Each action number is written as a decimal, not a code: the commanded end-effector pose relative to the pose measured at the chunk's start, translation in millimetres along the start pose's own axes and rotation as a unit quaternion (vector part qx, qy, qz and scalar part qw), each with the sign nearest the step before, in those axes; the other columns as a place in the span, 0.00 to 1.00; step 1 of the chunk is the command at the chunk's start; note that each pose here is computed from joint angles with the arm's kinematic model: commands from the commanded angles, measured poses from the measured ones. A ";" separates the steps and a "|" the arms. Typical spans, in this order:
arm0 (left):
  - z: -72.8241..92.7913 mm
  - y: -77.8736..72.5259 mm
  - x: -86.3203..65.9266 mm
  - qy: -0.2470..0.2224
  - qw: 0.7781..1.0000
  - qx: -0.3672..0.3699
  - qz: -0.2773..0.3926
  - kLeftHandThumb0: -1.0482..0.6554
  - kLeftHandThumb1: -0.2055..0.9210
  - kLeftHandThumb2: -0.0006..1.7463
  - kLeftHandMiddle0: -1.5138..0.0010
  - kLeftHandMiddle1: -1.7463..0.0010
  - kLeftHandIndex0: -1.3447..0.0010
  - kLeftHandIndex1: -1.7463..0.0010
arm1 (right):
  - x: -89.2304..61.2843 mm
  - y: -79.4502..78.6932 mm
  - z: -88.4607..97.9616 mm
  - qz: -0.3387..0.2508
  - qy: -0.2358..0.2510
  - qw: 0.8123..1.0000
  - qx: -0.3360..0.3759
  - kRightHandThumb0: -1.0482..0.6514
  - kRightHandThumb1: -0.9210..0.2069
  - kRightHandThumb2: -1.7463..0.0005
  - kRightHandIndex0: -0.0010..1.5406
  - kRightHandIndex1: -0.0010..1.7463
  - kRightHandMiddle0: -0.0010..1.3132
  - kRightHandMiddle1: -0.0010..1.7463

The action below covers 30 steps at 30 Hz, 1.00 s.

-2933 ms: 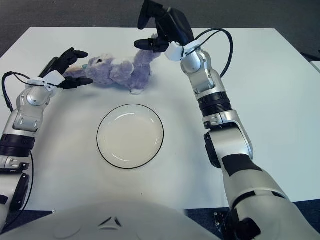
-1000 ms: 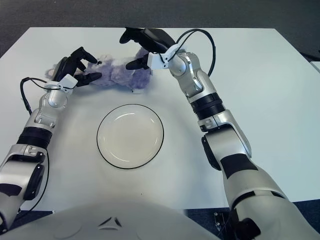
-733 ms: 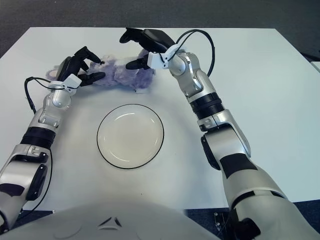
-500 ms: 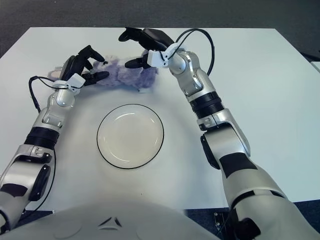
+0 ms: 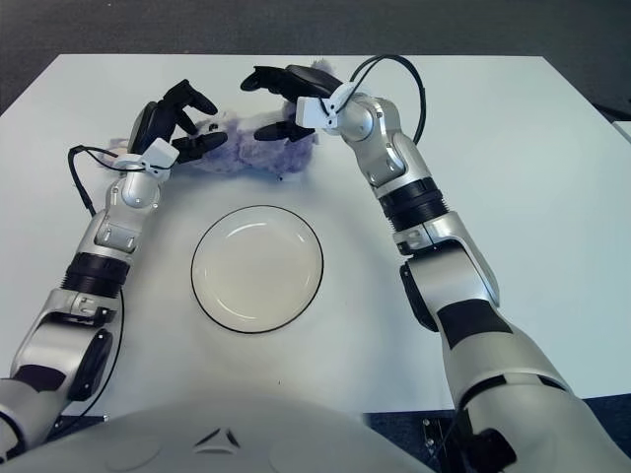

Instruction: Put the doll into the plate.

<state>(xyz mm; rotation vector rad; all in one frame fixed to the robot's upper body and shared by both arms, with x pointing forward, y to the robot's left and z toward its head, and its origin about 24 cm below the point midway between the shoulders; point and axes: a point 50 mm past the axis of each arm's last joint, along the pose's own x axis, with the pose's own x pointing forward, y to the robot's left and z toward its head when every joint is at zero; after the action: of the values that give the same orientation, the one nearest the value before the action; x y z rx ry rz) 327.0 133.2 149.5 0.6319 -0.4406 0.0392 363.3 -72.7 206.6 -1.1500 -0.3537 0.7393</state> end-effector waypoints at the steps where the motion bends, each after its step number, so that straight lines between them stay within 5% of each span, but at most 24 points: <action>1: -0.9 -0.7 -4.3 0.009 1.000 0.005 0.002 0.39 1.00 0.07 0.57 0.09 0.54 0.25 | -2.7 -5.7 -0.5 0.009 0.014 1.000 -0.017 0.06 0.00 0.75 0.21 0.00 0.11 0.14; 4: 0.5 -0.8 -4.7 0.009 1.000 0.002 0.004 0.40 1.00 0.07 0.57 0.09 0.54 0.25 | -2.9 -4.8 -1.3 0.016 0.020 0.999 -0.024 0.06 0.00 0.75 0.21 0.00 0.10 0.14; 9: 3.9 -1.6 -5.2 0.005 1.000 -0.006 0.011 0.58 0.74 0.35 0.57 0.15 0.52 0.34 | -1.9 -1.6 -3.5 0.035 0.032 0.998 -0.035 0.05 0.00 0.76 0.20 0.00 0.11 0.13; 27: 15.5 -4.8 -0.1 -0.019 0.999 -0.019 0.024 0.61 0.69 0.41 0.58 0.13 0.50 0.37 | 1.9 24.4 -21.4 0.095 0.094 0.990 -0.054 0.03 0.00 0.82 0.20 0.00 0.11 0.10; 30: 18.2 -5.0 0.0 -0.033 0.999 -0.027 0.028 0.61 0.68 0.42 0.58 0.12 0.50 0.37 | 3.4 28.2 -28.7 0.117 0.117 0.984 -0.068 0.02 0.00 0.83 0.10 0.00 0.07 0.08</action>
<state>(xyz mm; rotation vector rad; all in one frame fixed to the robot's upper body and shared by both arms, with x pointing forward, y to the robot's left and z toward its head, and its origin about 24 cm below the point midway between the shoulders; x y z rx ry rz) 321.3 121.8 152.7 0.5766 -0.4694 0.0580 369.2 -77.5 180.9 -1.3526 -0.1604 0.7690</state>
